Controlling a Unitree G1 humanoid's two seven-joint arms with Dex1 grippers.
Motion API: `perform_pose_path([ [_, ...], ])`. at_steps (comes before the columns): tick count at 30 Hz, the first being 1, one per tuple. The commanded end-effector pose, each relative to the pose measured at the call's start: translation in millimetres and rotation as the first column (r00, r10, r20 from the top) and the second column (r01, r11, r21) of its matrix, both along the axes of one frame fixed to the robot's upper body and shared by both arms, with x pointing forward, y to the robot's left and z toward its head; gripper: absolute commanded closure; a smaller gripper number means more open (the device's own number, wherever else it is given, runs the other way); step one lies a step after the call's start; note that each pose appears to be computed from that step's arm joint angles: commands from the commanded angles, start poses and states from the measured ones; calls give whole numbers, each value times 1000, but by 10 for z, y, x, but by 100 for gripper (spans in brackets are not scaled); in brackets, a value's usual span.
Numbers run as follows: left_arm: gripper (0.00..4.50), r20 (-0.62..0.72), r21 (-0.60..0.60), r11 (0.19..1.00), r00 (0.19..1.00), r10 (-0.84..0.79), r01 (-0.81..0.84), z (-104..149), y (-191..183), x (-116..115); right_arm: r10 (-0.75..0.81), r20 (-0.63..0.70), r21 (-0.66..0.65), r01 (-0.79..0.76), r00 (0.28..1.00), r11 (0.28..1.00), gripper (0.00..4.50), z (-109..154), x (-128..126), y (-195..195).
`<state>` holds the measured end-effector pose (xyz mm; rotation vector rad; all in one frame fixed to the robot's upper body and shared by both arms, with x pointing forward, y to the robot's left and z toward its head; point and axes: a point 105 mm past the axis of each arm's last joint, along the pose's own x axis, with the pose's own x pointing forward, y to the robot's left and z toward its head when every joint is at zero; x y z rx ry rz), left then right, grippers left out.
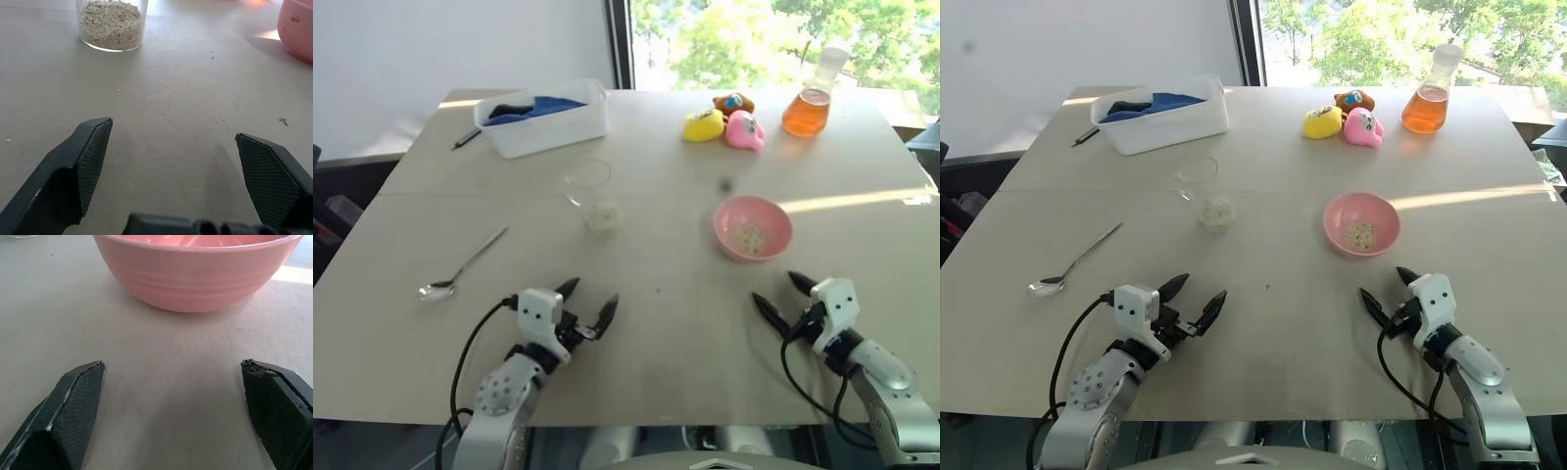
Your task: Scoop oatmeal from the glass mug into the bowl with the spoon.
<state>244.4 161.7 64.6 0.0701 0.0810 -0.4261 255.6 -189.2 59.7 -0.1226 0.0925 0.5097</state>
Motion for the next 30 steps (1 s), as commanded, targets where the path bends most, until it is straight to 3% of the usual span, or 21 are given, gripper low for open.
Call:
perform_pose_path([
  [1, 5, 31, 1, 1000, 999, 15, -15, 59, 50, 23, -57, -1, -8, 57, 998, 998, 0, -36, -41, -30],
  [7, 5, 27, 14, 999, 999, 29, -30, 29, 69, -13, -157, 12, 33, 156, 988, 987, 0, -30, -81, 52],
  [21, 5, 30, 45, 996, 997, 71, -72, 54, 250, -84, -59, -8, 14, 59, 998, 998, 0, 5, -169, 249],
  [30, 5, 68, 61, 963, 964, 257, -261, 234, 731, 20, 360, -58, 59, -357, 931, 932, 0, 334, -277, 458],
])
